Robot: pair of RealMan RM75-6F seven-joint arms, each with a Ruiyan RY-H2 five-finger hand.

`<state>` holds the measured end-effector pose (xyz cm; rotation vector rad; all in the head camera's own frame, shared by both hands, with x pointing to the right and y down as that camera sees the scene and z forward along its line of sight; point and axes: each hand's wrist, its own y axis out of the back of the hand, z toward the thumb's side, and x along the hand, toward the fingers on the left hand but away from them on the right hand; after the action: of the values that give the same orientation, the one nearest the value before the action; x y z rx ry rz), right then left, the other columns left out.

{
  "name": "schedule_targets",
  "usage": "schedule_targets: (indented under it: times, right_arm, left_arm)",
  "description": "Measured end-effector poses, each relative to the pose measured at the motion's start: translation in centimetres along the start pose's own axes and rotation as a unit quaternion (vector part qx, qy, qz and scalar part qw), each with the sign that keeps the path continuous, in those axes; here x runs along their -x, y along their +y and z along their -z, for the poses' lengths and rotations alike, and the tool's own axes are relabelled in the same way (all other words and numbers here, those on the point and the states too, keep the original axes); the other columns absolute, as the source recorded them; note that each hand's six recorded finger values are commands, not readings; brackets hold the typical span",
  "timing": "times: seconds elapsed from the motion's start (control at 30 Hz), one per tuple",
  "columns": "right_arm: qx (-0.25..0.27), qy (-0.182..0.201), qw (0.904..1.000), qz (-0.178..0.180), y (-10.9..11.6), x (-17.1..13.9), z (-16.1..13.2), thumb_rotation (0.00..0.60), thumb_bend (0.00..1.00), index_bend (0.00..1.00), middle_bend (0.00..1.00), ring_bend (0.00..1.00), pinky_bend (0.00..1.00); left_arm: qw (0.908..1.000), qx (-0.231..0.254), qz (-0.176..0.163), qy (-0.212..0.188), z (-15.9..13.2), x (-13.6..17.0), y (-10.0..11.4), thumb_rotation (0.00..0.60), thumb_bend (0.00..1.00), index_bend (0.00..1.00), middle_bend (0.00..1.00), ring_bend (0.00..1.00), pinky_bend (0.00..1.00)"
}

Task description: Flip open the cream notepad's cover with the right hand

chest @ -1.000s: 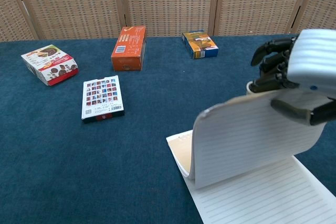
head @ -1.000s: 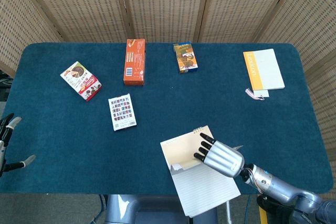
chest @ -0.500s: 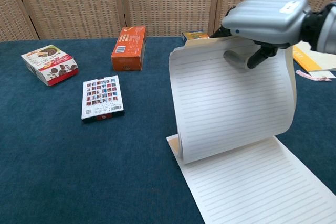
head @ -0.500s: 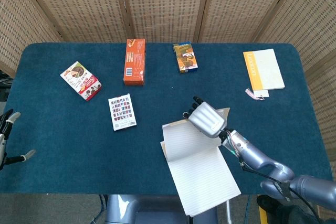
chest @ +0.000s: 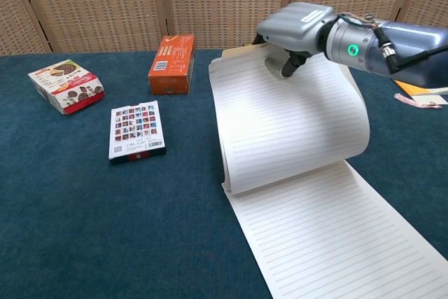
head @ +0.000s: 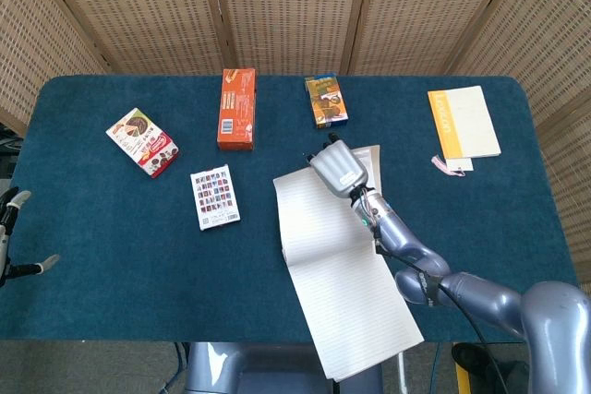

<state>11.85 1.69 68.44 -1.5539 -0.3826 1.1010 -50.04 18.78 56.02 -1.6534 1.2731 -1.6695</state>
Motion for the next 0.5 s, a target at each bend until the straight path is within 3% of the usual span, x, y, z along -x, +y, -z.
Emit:
schedule_targets:
  times: [0.27,0.33,0.4,0.47,0.5]
  right_arm:
    - [0.001,-0.038,0.9993,-0.003,0.4,4.2,-0.2,0.6,0.67,0.66,0.65,0.5,0.25]
    - [0.003,-0.044,0.999,0.001,0.8,5.2,-0.4,0.6,0.61,0.64,0.6,0.49,0.25]
    - [0.007,-0.05,0.9987,0.006,1.2,6.0,-0.7,0.6,0.49,0.51,0.48,0.41,0.25]
    - [0.01,-0.054,0.9984,0.011,1.5,6.6,-0.9,0.6,0.26,0.24,0.22,0.17,0.17]
    - [0.013,-0.057,0.9982,0.013,1.6,6.9,-1.0,0.6,0.17,0.16,0.14,0.1,0.12]
  left_arm:
    - [0.9997,0.005,0.005,0.023,0.7,-1.1,0.0,0.6,0.0,0.0,0.0,0.0,0.0]
    - [0.9996,0.006,0.006,0.027,0.9,-1.4,0.1,0.6,0.0,0.0,0.0,0.0,0.0]
    - [0.9995,0.007,0.008,0.032,1.0,-1.6,0.0,0.6,0.0,0.0,0.0,0.0,0.0]
    - [0.9993,0.007,0.009,0.035,1.2,-1.8,0.0,0.6,0.0,0.0,0.0,0.0,0.0]
    - [0.9992,0.007,0.01,0.037,1.3,-2.0,0.0,0.6,0.0,0.0,0.0,0.0,0.0]
